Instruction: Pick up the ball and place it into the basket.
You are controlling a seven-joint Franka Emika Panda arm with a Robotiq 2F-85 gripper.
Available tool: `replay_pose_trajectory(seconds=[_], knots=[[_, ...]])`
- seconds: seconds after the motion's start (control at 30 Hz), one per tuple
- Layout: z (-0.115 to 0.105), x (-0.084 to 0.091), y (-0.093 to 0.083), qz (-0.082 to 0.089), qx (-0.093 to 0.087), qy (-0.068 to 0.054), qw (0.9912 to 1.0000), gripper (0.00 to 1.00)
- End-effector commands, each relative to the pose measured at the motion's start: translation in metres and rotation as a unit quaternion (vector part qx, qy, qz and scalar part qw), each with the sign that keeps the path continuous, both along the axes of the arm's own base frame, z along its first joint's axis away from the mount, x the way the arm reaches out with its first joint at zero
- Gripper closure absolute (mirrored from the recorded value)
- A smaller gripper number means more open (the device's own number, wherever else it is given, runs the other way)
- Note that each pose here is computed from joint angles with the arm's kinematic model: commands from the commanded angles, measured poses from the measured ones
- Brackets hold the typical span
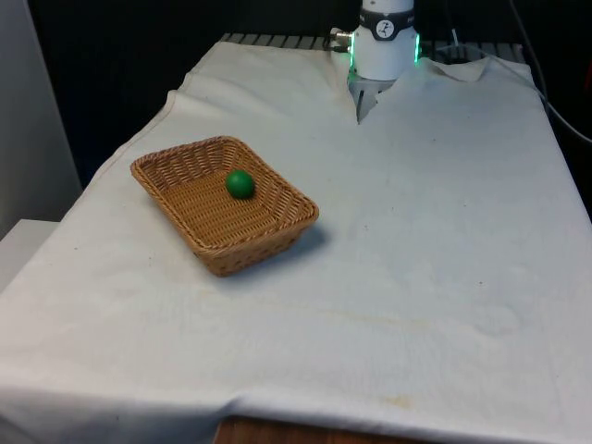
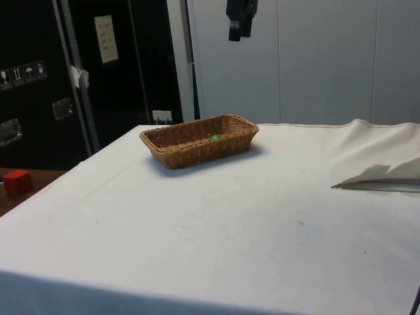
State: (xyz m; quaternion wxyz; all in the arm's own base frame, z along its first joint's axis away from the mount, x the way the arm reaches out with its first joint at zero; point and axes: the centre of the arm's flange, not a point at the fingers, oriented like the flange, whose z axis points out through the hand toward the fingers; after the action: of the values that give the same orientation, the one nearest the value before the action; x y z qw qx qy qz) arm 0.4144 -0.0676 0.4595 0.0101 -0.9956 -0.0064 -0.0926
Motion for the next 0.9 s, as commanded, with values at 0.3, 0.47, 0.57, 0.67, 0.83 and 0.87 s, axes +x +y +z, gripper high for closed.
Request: replay_pose_trajectory(seconds=[0.3, 0.47, 0.57, 0.67, 0.83, 0.87], knots=[[0.001, 0.003, -0.002, -0.027, -0.010, 0.018, 0.99944, 0.00], [0.004, 0.004, -0.003, -0.036, -0.013, 0.023, 0.99900, 0.00], [0.009, 0.004, -0.003, -0.042, -0.017, 0.025, 0.99866, 0.00], [0.010, 0.004, -0.002, -0.040, -0.013, 0.023, 0.99884, 0.00], [0.017, 0.004, 0.000, -0.051, -0.025, 0.033, 0.99784, 0.00], [0.019, 0.004, 0.001, -0.052, -0.026, 0.033, 0.99777, 0.00]])
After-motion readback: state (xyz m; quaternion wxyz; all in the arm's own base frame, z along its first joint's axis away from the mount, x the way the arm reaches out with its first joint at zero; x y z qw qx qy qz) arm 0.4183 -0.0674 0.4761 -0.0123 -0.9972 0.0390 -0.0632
